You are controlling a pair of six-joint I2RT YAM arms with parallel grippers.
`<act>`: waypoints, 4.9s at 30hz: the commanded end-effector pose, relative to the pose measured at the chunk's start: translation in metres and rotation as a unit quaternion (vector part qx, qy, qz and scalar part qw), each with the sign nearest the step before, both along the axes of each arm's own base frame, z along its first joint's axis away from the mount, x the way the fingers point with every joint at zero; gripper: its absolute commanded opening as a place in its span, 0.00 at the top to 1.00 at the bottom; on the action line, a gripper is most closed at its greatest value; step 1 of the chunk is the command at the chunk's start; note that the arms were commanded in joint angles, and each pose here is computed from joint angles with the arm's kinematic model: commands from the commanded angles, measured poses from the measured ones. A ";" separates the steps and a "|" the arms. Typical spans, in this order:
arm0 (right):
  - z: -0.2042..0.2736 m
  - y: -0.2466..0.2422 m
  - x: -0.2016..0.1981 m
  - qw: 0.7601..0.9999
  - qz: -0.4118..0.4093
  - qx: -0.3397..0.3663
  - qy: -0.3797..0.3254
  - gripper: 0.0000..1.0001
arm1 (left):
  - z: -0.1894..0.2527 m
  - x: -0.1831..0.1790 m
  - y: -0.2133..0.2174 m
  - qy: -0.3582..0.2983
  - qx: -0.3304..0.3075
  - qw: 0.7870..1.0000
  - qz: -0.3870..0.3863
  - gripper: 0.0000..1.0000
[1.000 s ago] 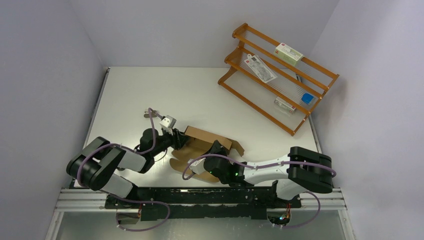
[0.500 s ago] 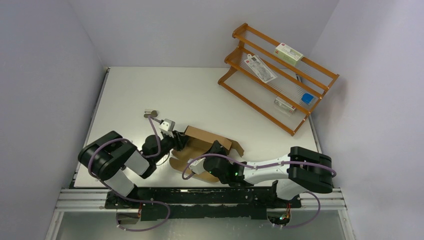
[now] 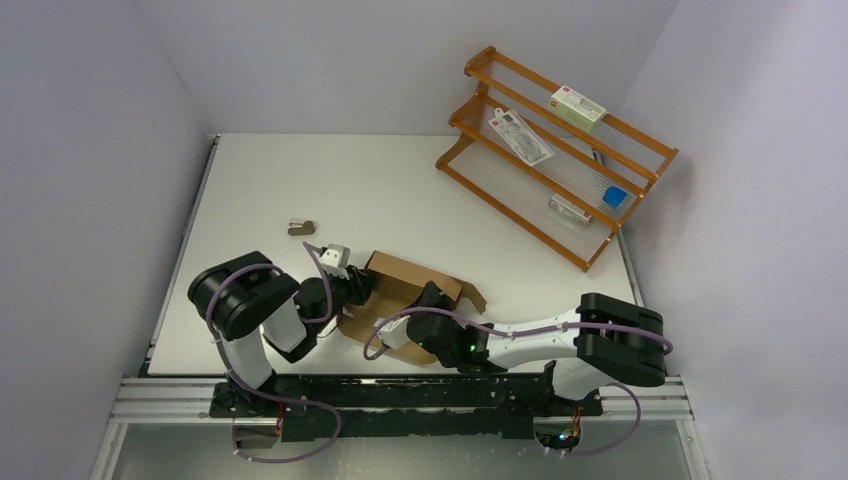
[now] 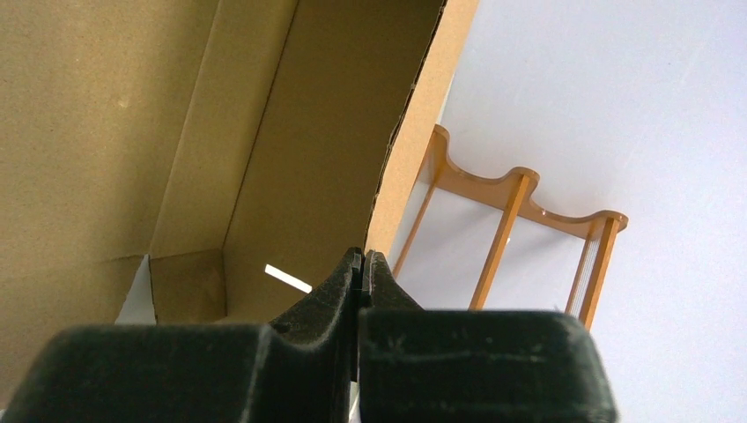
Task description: Fold the paper box
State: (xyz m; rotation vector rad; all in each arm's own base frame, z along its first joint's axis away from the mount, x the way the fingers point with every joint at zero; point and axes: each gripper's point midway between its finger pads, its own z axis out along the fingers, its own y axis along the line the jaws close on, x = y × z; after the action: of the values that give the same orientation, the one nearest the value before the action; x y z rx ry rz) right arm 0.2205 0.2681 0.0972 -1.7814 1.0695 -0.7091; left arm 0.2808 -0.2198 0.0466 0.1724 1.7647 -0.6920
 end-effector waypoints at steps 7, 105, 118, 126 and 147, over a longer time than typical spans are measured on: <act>-0.020 0.003 -0.011 0.999 0.027 -0.018 0.036 1.00 | 0.043 0.015 0.012 -0.059 -0.078 0.992 0.083 0.60; -0.028 0.017 -0.017 0.995 0.032 0.040 0.088 0.99 | 0.066 0.003 0.041 -0.064 -0.092 0.968 0.224 0.41; -0.014 0.025 0.001 0.996 0.043 0.045 0.057 0.93 | 0.057 -0.035 0.058 -0.016 -0.032 0.986 0.162 0.28; -0.008 0.032 0.007 0.996 0.041 0.055 0.054 0.86 | 0.073 -0.056 0.081 0.013 -0.044 0.984 0.169 0.17; 0.070 0.025 -0.028 0.917 -0.026 0.338 0.210 0.00 | 0.145 -0.042 0.064 0.068 0.065 0.986 0.139 0.03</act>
State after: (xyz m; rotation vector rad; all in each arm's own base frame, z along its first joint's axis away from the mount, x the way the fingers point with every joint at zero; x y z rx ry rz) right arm 0.2024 0.2930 0.1529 -1.4930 1.2768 -0.1366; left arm 0.2329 -0.1544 0.1828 -0.0724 1.8871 -0.4132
